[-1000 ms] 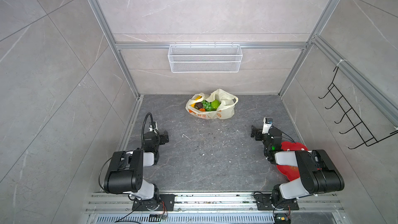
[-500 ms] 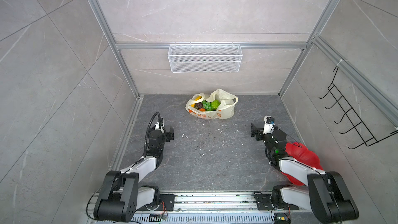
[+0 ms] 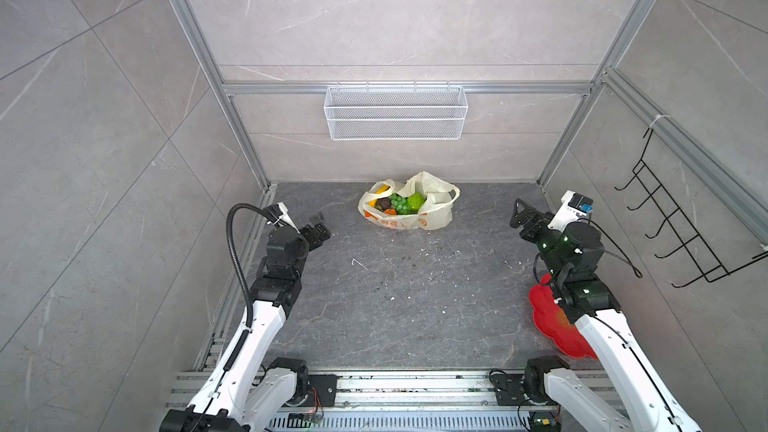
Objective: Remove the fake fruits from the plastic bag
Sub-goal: 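Reach both grippers forward to the handles of the yellow bag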
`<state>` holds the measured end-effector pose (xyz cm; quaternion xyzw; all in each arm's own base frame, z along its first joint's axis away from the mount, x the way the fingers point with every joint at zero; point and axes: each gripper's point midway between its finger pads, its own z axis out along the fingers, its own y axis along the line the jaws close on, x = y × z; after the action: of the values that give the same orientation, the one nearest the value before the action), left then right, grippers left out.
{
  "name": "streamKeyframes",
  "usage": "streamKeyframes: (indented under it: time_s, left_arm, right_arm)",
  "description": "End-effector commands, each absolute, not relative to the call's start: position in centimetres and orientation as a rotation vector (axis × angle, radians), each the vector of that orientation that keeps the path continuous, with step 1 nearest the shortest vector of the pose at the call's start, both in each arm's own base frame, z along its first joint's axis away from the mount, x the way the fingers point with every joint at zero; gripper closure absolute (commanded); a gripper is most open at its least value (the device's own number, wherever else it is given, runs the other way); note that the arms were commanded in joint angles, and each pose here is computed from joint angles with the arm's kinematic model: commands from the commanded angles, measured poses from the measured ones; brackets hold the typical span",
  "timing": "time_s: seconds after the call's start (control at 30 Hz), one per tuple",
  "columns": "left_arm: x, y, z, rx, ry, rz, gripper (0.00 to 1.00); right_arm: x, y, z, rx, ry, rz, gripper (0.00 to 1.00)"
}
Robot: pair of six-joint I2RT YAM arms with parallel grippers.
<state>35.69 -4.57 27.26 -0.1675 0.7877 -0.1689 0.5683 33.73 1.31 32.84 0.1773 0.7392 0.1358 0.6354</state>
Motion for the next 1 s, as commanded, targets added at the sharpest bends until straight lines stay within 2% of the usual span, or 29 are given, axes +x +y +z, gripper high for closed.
streamKeyframes:
  time_s: [0.0,0.17,0.23,0.43,0.53,0.83,0.97]
  left_arm:
    - [36.1,-10.1,30.4,-0.15,1.915,-0.583,0.0]
    - [35.0,-17.0,35.9,0.34,1.861,-0.483,0.0]
    - [35.3,-18.2,36.5,0.461,1.874,-0.431,0.0]
    - [37.2,-21.1,34.1,0.78,1.975,-0.306,0.0]
    - [37.8,-22.2,32.2,0.893,2.043,-0.317,0.0]
    - [42.3,-23.2,28.5,0.875,2.213,-0.241,0.03]
    - [44.5,-22.7,27.1,0.814,2.28,-0.155,0.14]
  right_arm:
    - [33.1,2.2,30.4,0.494,1.826,0.407,0.0]
    - [34.1,4.7,31.7,0.487,1.853,0.575,0.0]
    - [34.6,6.0,31.8,0.476,1.884,0.596,0.0]
    - [36.5,11.3,31.9,0.391,1.962,0.609,0.0]
    - [38.1,13.1,31.4,0.389,2.018,0.624,0.0]
    - [42.4,17.6,29.3,0.338,2.128,0.641,0.01]
    - [44.1,18.6,27.9,0.33,2.172,0.616,0.1]
